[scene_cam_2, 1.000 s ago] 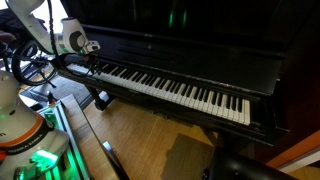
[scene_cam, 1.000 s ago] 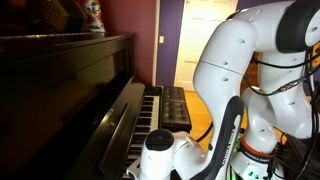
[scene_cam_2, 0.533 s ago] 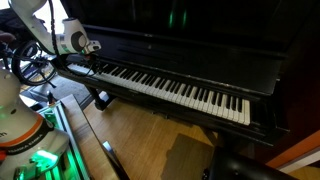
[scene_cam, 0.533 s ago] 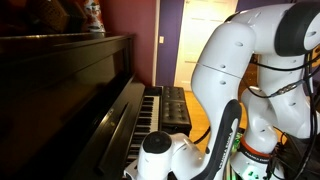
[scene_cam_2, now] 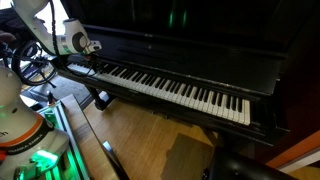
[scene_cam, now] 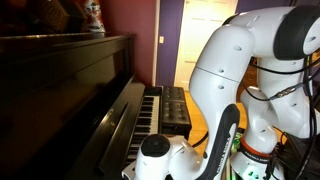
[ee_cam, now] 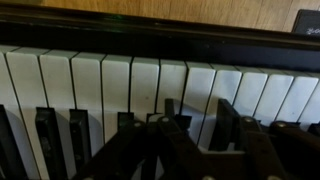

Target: Press E and G bass keys together on the piano

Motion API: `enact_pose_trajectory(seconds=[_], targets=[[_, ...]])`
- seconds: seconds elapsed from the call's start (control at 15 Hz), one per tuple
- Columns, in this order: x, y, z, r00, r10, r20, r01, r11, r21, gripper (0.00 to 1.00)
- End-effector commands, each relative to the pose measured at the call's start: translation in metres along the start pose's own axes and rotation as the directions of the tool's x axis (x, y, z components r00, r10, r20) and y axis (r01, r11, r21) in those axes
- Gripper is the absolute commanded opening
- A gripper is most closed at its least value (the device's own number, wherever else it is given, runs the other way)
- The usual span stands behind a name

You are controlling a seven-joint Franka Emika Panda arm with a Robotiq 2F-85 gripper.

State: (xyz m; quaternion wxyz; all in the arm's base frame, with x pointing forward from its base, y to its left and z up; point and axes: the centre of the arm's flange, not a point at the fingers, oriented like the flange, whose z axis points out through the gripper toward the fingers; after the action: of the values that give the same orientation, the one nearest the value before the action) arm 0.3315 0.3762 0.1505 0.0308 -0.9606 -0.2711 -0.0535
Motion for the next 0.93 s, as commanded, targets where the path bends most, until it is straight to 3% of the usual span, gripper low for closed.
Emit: enact_pose_trajectory(seconds=[0.0, 0.2, 0.87], targets=[[-0.001, -0.004, 0.010, 0.999, 0.034, -0.010, -0.034, 0.999, -0.011, 0.52], [-0.002, -0.005, 0.015, 0.999, 0.037, 0.001, -0.037, 0.999, 0.001, 0.60], [-0.001, 0.001, 0.036, 0.996, 0.082, 0.047, -0.083, 0.996, 0.025, 0.52]])
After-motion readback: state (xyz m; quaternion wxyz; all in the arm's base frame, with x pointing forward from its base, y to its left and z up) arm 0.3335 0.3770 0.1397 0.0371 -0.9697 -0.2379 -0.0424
